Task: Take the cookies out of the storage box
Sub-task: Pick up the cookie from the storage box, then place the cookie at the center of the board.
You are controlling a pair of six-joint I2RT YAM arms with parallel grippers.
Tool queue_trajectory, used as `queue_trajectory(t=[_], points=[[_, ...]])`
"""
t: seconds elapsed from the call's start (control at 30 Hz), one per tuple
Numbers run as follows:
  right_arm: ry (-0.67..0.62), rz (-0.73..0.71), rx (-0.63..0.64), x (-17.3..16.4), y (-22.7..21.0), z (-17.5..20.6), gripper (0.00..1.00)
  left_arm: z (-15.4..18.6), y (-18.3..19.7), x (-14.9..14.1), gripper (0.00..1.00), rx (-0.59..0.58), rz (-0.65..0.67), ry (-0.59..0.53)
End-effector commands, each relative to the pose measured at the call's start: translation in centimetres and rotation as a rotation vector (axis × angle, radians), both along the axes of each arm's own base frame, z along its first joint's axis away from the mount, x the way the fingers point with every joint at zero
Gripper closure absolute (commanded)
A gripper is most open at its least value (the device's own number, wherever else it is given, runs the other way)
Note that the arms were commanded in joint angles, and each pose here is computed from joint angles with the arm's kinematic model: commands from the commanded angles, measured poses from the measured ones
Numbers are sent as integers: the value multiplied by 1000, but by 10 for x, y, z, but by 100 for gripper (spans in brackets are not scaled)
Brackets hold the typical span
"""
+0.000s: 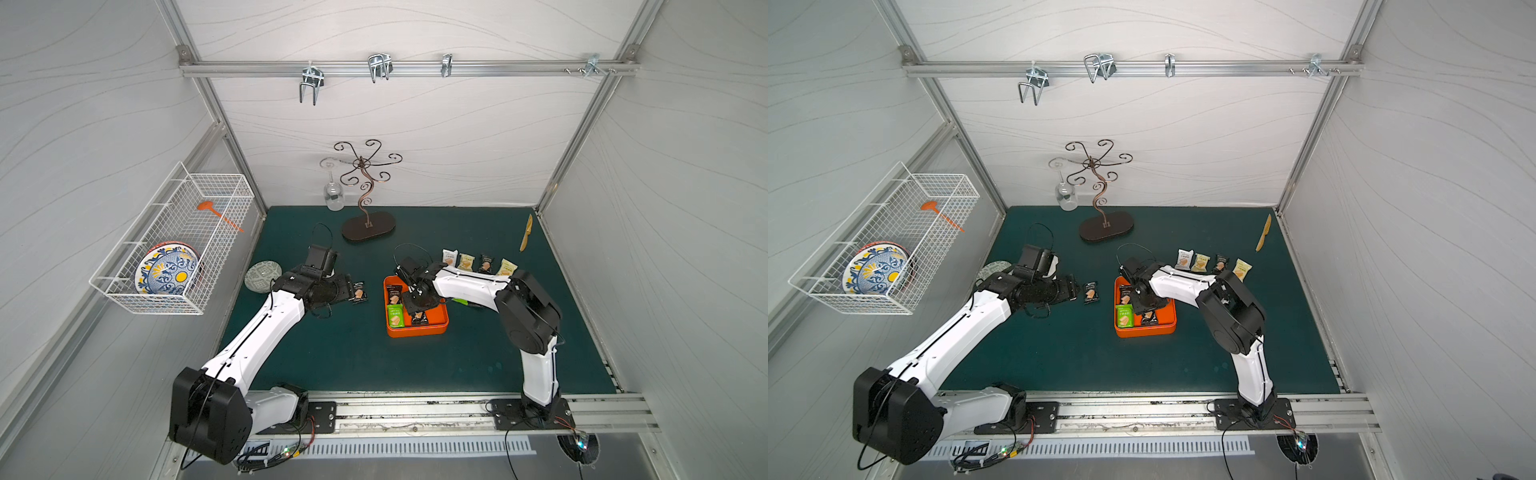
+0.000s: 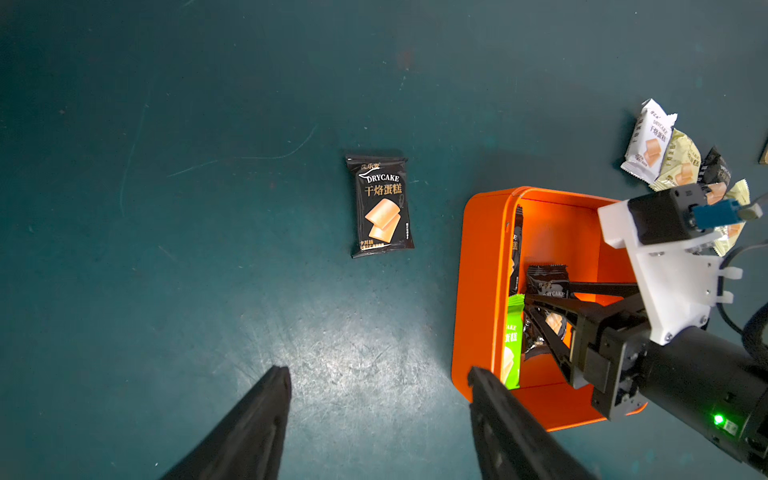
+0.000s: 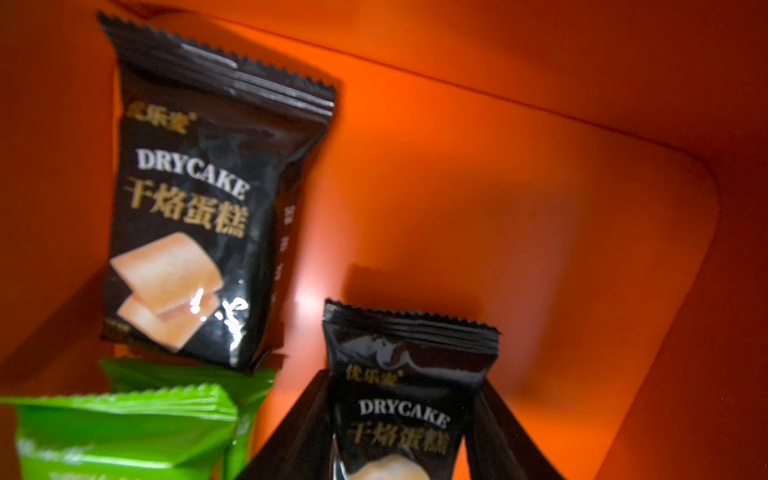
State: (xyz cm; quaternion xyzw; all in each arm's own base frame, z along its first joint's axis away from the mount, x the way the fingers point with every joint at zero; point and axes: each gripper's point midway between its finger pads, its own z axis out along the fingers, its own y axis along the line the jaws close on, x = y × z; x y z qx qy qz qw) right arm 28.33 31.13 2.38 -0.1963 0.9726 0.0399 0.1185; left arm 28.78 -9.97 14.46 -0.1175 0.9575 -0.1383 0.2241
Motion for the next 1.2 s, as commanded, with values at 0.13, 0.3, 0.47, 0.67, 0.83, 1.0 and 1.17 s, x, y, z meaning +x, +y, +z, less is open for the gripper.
queue_trajectory(t=[0.13, 0.3, 0.47, 0.67, 0.83, 1.0, 1.17], points=[[-17, -14, 4, 2, 2, 20, 51, 6, 0, 2, 28, -15, -8, -33], [-38, -19, 26, 7, 1, 40, 52, 6, 0, 1, 28, -18, -11, -34], [-66, -35, 57, 14, -7, 64, 53, 7, -2, 2, 28, -25, -13, -31], [-105, -71, 119, 26, -24, 99, 53, 6, -6, 3, 28, -43, -19, -21], [-127, -112, 139, 33, -53, 121, 53, 5, -9, 4, 28, -54, -24, -13], [-128, -166, 129, 30, -92, 128, 53, 2, -12, 6, 28, -64, -32, 3], [-98, -226, 96, 14, -130, 117, 52, -1, -17, 8, 28, -80, -40, 21]])
